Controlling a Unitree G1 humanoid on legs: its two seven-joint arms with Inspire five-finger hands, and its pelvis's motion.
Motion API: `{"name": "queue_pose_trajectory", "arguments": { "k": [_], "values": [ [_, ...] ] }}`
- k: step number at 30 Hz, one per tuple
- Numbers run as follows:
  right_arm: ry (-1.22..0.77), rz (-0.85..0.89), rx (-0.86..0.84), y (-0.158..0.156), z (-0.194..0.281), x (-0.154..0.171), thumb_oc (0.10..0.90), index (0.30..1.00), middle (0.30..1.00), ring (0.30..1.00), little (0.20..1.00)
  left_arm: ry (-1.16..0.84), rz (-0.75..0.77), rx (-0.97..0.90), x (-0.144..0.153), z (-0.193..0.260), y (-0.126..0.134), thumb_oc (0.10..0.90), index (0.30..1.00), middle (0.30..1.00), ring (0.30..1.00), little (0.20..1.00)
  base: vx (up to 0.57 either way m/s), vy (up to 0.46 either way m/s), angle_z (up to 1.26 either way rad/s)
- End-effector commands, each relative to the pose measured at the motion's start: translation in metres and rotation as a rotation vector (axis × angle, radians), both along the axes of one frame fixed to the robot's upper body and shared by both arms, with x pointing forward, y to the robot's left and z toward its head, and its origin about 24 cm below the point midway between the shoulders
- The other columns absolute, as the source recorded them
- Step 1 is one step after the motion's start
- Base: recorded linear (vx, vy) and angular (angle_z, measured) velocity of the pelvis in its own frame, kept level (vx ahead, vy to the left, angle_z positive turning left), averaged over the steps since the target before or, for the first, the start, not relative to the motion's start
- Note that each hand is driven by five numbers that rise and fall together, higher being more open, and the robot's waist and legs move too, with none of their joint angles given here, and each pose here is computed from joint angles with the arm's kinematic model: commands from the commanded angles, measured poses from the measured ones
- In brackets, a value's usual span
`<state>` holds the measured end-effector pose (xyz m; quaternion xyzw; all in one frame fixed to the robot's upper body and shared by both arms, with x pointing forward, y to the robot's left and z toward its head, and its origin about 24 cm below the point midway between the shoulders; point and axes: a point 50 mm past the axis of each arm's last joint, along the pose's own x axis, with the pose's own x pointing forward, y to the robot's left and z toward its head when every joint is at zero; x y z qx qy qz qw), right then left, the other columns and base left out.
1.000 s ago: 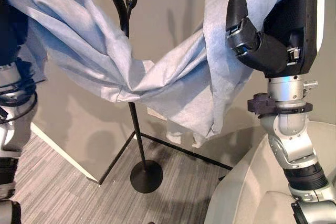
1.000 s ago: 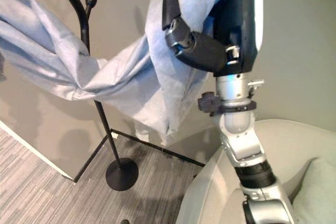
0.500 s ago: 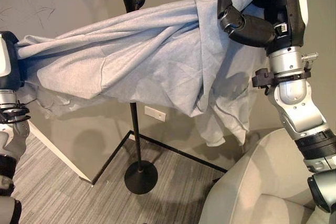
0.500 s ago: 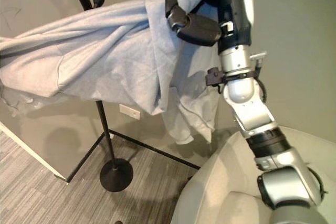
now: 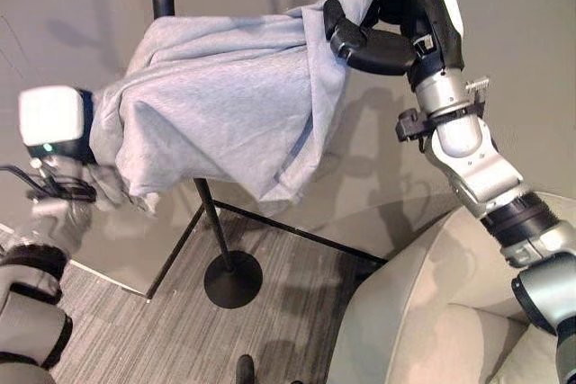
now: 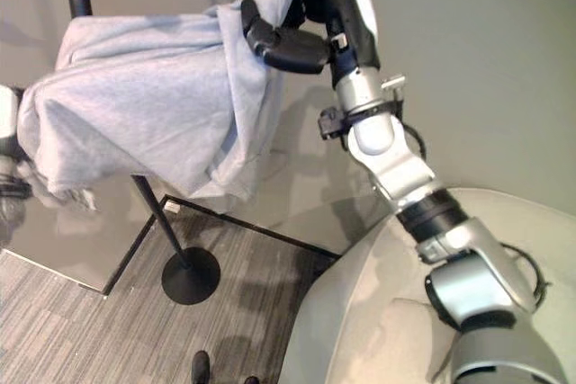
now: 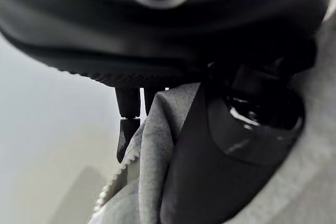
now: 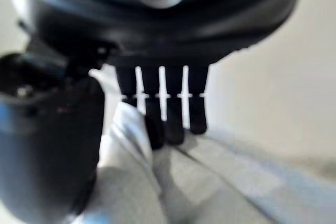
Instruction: Hang the clothes on the sofa on the clothes rack.
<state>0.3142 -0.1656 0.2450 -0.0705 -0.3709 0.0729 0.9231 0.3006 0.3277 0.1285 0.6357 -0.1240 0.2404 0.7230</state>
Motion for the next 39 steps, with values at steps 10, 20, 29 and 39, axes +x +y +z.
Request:
{"name": "queue_pose_trajectory", "arguments": {
  "k": [10, 20, 29, 39],
  "values": [
    [0.06, 0.162, 0.194, -0.001, -0.039, -0.023, 0.8, 0.9, 0.9, 0.9, 0.9, 0.021, -0.03, -0.221, -0.017, -0.058, -0.031, 0.4, 0.3, 0.3, 0.3, 0.3, 0.0, -0.004, 0.02],
    [0.268, 0.235, 0.073, 0.012, -0.095, -0.037, 0.8, 0.9, 0.9, 0.9, 0.9, 0.196, -0.039, -0.347, -0.035, -0.115, -0.056, 0.4, 0.3, 0.3, 0.3, 0.3, -0.02, -0.003, -0.04],
    [0.367, 0.236, -0.131, 0.008, -0.119, -0.048, 0.8, 0.9, 0.9, 0.9, 0.9, 0.161, -0.028, -0.605, -0.044, -0.133, -0.074, 0.8, 0.9, 0.9, 0.9, 0.9, -0.05, 0.003, -0.07],
    [0.484, 0.152, -0.034, -0.015, -0.143, -0.057, 0.8, 0.9, 0.9, 0.9, 0.9, -0.071, -0.05, -1.46, -0.06, -0.14, -0.091, 0.8, 0.9, 0.9, 0.9, 0.9, -0.03, 0.008, -0.11]
  ]
}}
